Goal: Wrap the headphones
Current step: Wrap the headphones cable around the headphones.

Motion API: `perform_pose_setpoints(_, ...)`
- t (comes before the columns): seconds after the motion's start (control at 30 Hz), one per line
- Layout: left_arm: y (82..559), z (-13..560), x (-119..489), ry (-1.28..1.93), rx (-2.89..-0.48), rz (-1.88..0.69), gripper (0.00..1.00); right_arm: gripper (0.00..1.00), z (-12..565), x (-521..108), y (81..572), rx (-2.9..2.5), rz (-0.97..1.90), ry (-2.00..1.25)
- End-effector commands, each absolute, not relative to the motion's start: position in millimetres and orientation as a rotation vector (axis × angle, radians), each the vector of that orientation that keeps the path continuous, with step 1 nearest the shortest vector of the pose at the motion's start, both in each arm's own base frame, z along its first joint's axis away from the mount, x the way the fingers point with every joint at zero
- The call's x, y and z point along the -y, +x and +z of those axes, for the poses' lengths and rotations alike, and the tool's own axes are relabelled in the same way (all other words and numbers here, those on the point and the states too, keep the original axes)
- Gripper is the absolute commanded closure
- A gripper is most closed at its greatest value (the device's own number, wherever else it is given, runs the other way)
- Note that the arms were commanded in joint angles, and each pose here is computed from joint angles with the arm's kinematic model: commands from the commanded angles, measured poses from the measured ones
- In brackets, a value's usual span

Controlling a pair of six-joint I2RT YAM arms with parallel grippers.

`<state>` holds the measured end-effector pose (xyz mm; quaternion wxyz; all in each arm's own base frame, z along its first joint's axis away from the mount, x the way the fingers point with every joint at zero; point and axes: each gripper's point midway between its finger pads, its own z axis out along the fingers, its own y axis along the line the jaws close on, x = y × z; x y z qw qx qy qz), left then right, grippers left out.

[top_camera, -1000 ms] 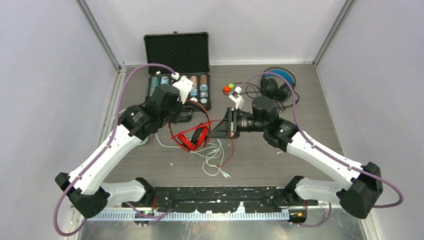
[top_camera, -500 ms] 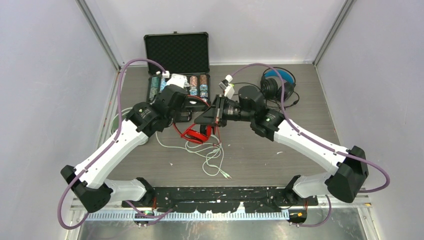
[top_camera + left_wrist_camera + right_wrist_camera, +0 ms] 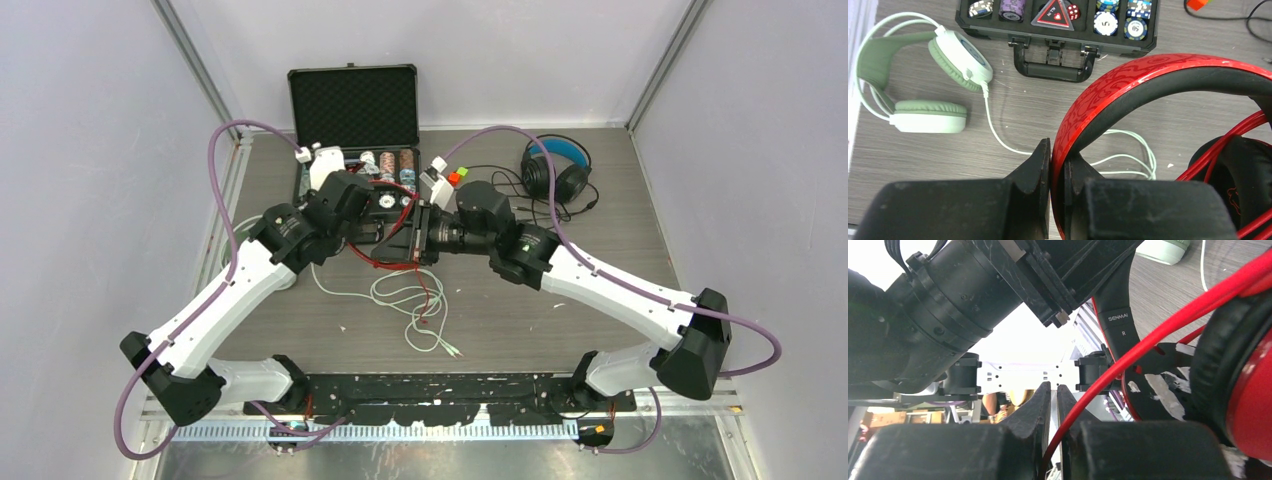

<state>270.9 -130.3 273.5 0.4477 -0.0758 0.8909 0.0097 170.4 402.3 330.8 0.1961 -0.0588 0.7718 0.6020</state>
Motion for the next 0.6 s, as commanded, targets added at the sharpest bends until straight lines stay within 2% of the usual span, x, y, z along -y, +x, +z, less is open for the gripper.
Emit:
perform_pose_setpoints(0.0, 280, 305, 136, -0.401, -2.070, -0.137, 1.00, 0.85, 348, -401, 171, -2.105, 1.585, -0.193)
perform_pose_setpoints(0.2, 284, 319, 142, -0.481, -2.013, -0.236, 1.00, 0.84, 334, -396, 165, -2.125, 1.481, -0.190)
perform_pose_setpoints(0.33, 285, 328, 148, -0.542, -1.967, -0.333, 1.00, 0.79, 328, -401, 155, -2.124, 1.440, -0.257)
perform_pose_setpoints(0.57, 287, 346, 157, -0.600, -1.921, -0.439, 1.00, 0.83, 306, -398, 151, -2.134, 1.301, -0.306)
